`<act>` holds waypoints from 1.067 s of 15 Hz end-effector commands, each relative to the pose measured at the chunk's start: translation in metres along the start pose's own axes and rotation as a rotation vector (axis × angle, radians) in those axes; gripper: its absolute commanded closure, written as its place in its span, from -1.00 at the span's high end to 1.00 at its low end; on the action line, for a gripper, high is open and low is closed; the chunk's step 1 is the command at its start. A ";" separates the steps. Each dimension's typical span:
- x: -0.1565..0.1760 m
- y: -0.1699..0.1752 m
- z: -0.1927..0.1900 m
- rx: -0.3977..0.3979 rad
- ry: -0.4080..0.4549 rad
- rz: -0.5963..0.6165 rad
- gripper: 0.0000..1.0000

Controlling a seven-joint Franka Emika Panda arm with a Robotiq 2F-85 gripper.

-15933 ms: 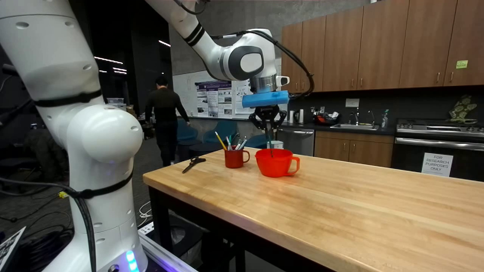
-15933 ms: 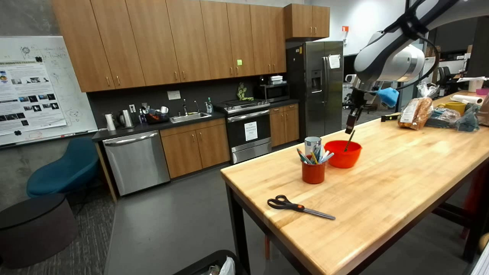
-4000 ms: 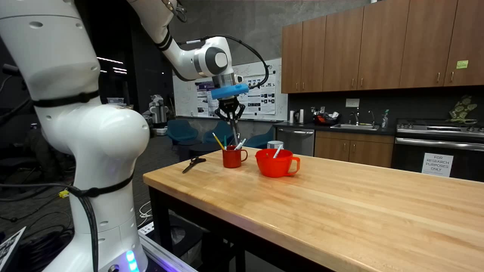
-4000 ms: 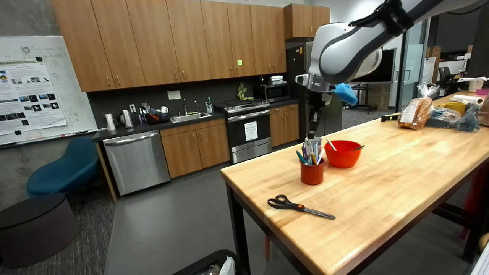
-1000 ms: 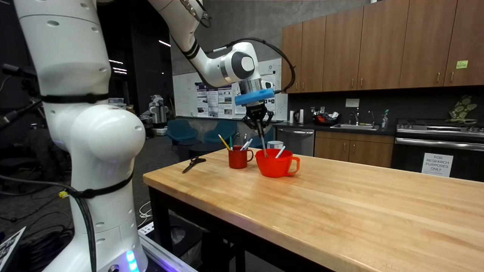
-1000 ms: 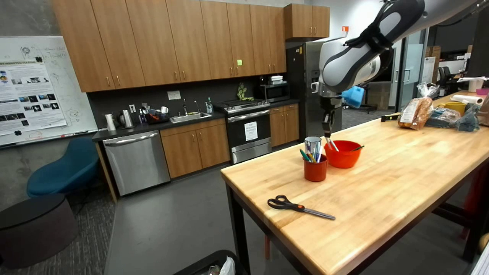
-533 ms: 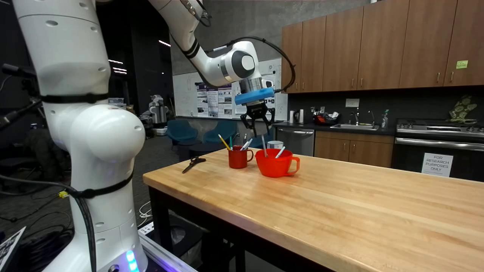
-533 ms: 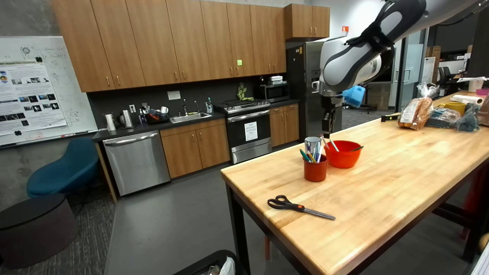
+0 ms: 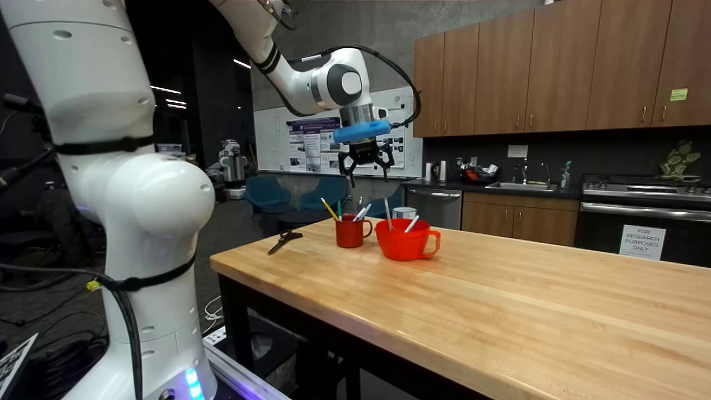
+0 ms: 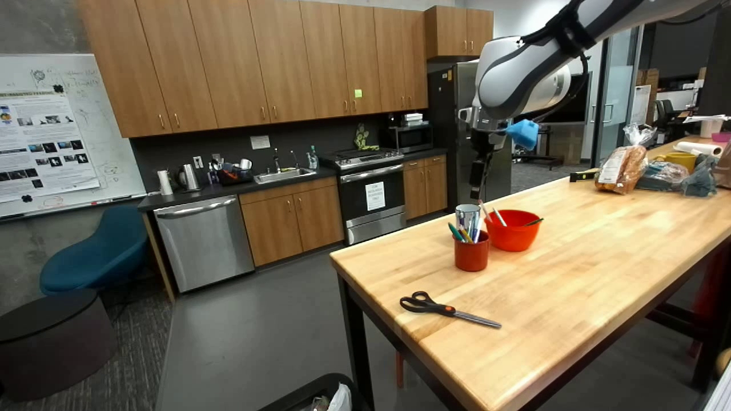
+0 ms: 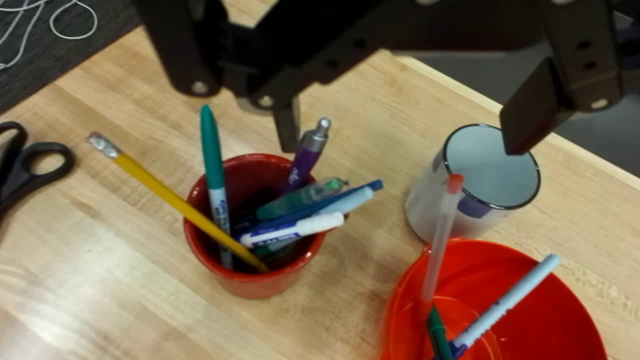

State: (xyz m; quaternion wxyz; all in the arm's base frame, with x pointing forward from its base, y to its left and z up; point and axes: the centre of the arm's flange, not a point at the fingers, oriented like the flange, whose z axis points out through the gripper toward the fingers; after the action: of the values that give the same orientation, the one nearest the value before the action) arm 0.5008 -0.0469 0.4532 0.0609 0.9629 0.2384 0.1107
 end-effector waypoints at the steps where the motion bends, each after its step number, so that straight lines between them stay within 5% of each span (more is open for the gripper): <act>1: -0.004 -0.023 -0.006 0.070 0.012 -0.058 1.00; 16: 0.024 -0.033 0.033 0.124 0.001 -0.147 1.00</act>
State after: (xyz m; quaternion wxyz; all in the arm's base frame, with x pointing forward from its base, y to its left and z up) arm 0.4981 -0.0107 0.4231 0.0129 0.9466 0.3098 0.0886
